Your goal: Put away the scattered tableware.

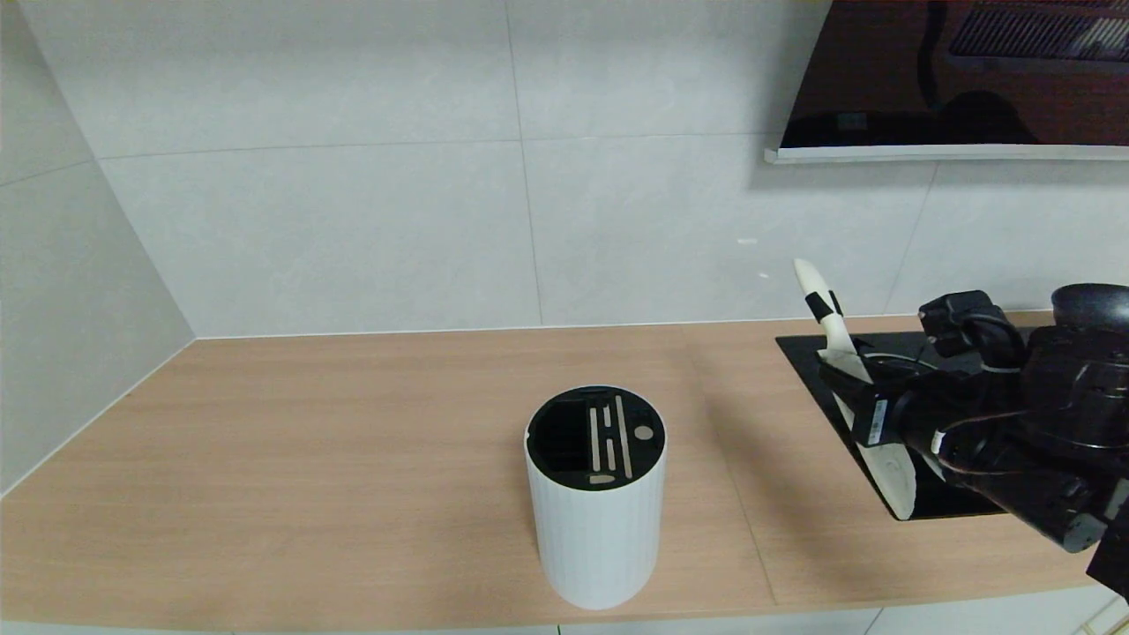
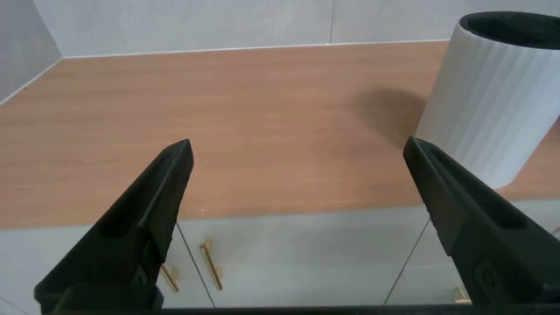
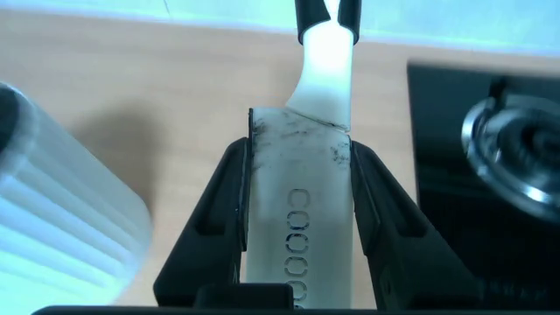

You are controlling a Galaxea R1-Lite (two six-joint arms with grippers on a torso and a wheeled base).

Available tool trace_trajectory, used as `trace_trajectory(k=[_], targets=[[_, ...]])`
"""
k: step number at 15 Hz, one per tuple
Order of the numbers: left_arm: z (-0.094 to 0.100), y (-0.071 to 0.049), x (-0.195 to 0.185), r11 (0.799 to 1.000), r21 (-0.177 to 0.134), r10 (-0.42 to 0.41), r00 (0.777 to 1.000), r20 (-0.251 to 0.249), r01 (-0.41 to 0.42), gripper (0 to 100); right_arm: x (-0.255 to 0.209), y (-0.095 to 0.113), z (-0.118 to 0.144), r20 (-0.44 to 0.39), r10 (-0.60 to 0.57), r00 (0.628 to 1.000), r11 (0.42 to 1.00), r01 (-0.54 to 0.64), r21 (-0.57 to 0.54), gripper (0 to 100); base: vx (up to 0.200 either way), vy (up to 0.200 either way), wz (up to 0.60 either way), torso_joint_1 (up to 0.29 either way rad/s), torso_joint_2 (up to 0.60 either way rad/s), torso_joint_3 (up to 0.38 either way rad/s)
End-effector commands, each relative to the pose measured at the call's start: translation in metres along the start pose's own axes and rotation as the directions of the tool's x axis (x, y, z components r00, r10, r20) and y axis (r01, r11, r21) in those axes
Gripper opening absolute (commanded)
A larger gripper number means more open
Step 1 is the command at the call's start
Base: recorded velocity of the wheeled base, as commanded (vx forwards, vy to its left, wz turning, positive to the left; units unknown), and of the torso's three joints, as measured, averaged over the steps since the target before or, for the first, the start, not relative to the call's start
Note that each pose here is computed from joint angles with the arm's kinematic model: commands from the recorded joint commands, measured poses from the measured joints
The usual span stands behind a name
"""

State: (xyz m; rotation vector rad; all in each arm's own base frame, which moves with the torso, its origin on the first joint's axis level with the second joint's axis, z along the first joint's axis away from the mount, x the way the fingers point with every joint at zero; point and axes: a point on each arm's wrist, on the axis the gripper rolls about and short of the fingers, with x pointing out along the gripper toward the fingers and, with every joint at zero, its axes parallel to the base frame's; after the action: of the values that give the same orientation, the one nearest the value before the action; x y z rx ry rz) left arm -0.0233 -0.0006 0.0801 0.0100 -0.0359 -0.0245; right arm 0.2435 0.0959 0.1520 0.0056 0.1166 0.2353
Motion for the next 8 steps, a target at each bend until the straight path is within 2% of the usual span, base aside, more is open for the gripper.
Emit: trace_trajectory(k=[1, 2, 3, 4, 5, 6, 8], targets=[[0.016, 0.0, -0.004, 1.0, -0.001, -0.012, 0.998, 0.066, 0.012, 100, -0.01, 0.004, 0.011, 0.036, 0.02, 0.999, 1.0, -0.02, 0.005, 0, 0.0, 0.0, 0.0, 0.0, 0.0, 0.0], [0.022, -0.001, -0.007, 1.0, 0.0, -0.025, 0.997, 0.075, 0.025, 100, -0.012, 0.006, 0.01, 0.019, 0.028, 0.999, 1.0, -0.028, 0.001, 0, 0.0, 0.0, 0.0, 0.0, 0.0, 0.0], [0.03, -0.001, -0.009, 0.999, 0.001, -0.047, 0.997, 0.063, 0.047, 100, -0.016, 0.008, 0.011, 0.014, 0.039, 0.999, 0.999, -0.039, -0.001, 0, 0.0, 0.0, 0.0, 0.0, 0.0, 0.0], [0.042, -0.001, -0.009, 0.996, -0.002, -0.089, 0.996, 0.013, 0.089, 100, -0.023, 0.012, 0.015, 0.022, 0.06, 0.998, 0.998, -0.06, -0.002, 0, 0.0, 0.0, 0.0, 0.0, 0.0, 0.0], [0.048, -0.002, -0.008, 0.995, -0.005, -0.104, 0.995, -0.007, 0.104, 100, -0.025, 0.013, 0.016, 0.021, 0.067, 0.998, 0.998, -0.066, -0.004, 0, 0.0, 0.0, 0.0, 0.0, 0.0, 0.0], [0.077, -0.002, 0.003, 0.988, -0.015, -0.152, 0.987, -0.058, 0.151, 100, -0.031, 0.013, 0.021, 0.005, 0.072, 0.997, 0.997, -0.072, -0.006, 0, 0.0, 0.0, 0.0, 0.0, 0.0, 0.0], [0.106, -0.002, 0.036, 0.984, -0.04, -0.18, 0.968, -0.175, 0.176, 100, -0.04, 0.011, 0.03, -0.007, 0.073, 0.997, 0.997, -0.073, -0.007, 0, 0.0, 0.0, 0.0, 0.0, 0.0, 0.0]])
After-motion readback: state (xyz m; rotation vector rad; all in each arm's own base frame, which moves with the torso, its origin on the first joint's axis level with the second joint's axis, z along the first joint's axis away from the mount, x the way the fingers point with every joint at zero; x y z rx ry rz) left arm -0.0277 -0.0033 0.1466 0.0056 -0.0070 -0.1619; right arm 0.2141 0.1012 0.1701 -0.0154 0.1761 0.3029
